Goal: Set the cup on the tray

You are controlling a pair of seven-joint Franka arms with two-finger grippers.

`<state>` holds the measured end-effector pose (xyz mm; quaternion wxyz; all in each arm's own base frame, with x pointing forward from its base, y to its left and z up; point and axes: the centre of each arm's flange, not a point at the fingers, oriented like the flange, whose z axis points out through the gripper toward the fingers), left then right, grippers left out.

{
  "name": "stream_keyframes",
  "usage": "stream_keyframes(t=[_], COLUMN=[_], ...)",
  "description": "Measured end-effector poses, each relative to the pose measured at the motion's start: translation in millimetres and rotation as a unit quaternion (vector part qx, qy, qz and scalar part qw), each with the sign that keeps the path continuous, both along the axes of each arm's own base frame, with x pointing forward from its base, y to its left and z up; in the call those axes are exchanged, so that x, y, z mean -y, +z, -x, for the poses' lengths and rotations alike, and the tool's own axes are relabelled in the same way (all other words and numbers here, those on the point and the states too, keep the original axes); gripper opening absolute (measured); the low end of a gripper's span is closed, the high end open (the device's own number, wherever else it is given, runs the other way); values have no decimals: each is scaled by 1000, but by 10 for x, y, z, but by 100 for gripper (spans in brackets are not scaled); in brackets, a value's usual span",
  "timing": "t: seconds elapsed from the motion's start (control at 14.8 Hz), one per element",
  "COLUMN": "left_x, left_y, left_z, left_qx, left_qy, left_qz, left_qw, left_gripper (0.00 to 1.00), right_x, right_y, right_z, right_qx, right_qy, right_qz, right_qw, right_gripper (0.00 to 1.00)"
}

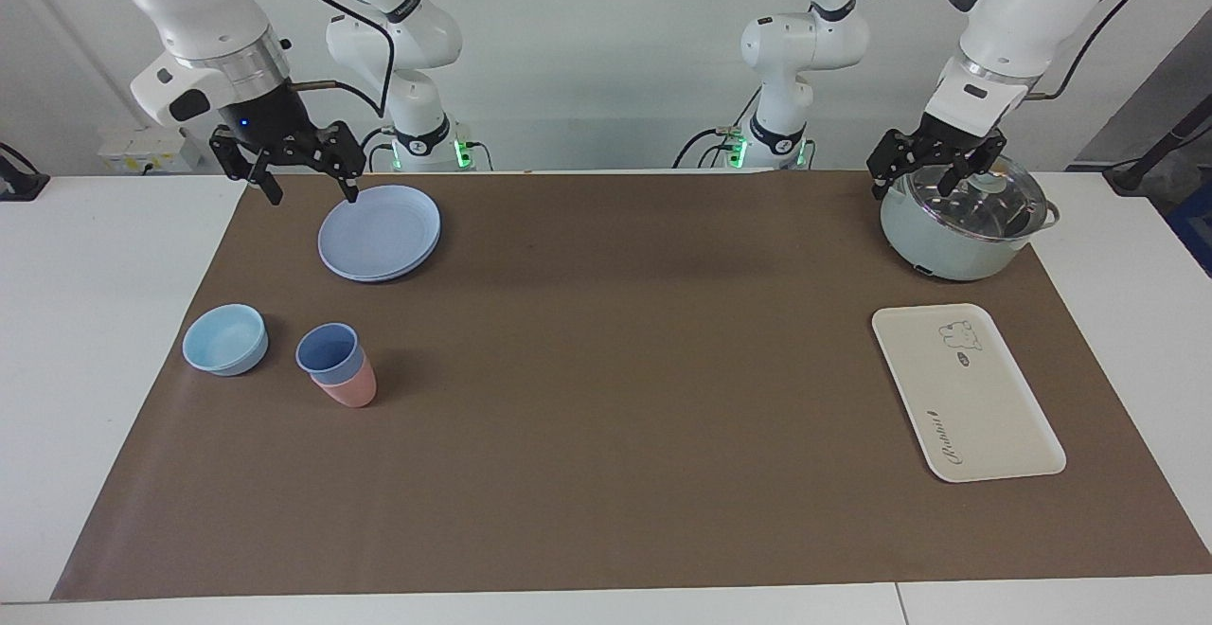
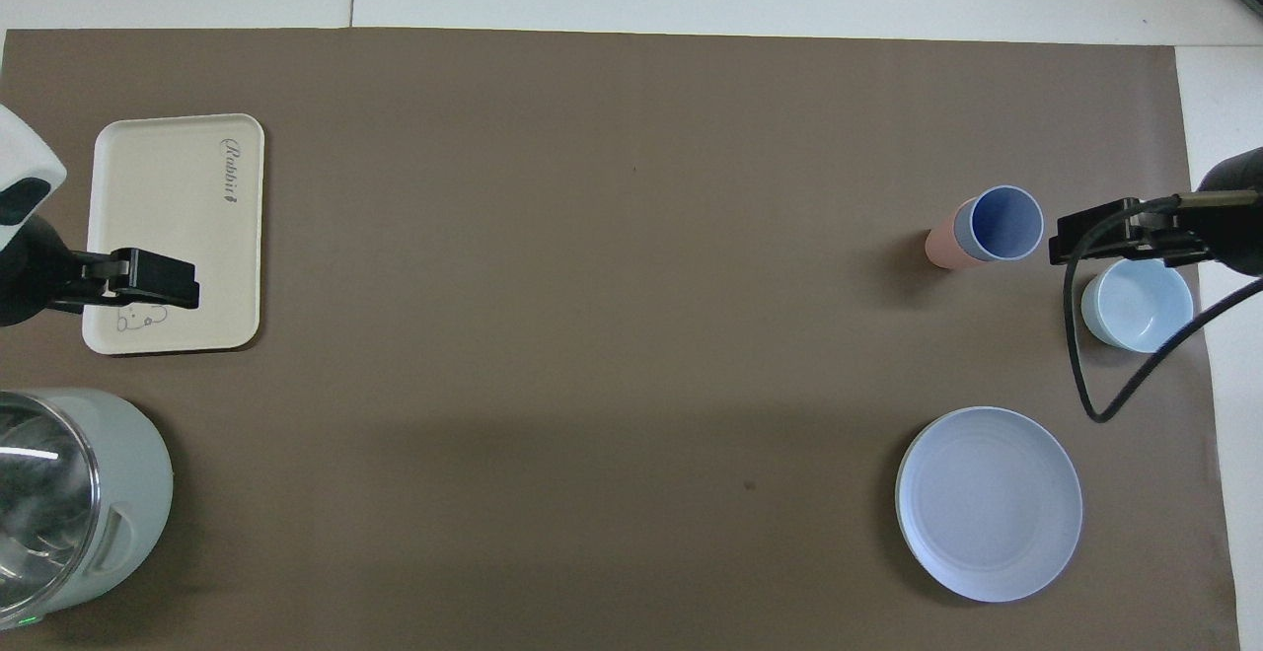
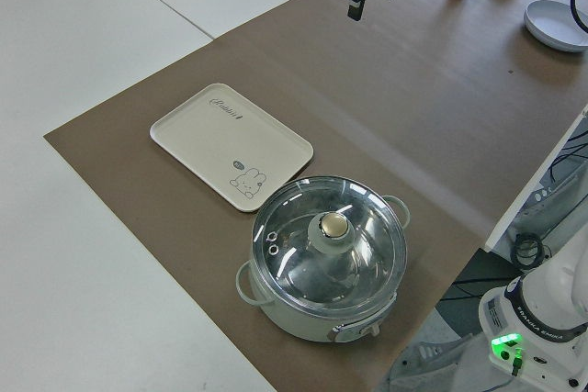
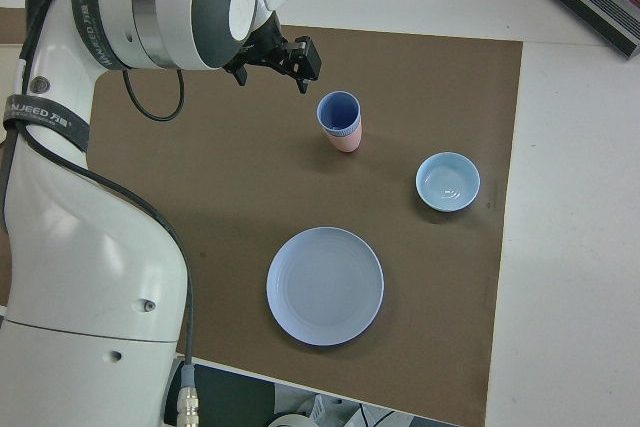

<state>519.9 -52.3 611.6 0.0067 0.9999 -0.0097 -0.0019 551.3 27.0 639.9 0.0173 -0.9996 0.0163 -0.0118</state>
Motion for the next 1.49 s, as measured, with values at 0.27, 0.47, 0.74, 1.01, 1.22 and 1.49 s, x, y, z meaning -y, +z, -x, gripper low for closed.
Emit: stream_keyframes(t=[0.27, 0.47, 0.74, 1.01, 1.22, 1.49], left_x=[0, 0, 0, 0, 0, 0], left_y=[0, 0, 0, 0, 0, 0], left_z=[0, 0, 0, 0, 0, 0], left_qx=[0, 0, 0, 0, 0, 0], left_qy=[0, 0, 0, 0, 0, 0], left_qz=[0, 0, 0, 0, 0, 0], left_qw=[1000, 1000, 1000, 1000, 1000, 1000], left_gripper=[100, 100, 100, 100, 100, 100], right_x=[1, 48, 174, 562, 1090, 1610], right_y=[-1, -1, 0, 40, -5, -268], right_z=[1, -1, -7, -63, -93, -216], right_qx=[0, 0, 0, 26, 34, 32], right_qy=[0, -4, -17, -97, -194, -303], right_qz=[0, 0, 0, -4, -36, -51], right_qw=[1000, 1000, 1000, 995, 980, 951], right_gripper=[100, 100, 100, 99, 97, 96])
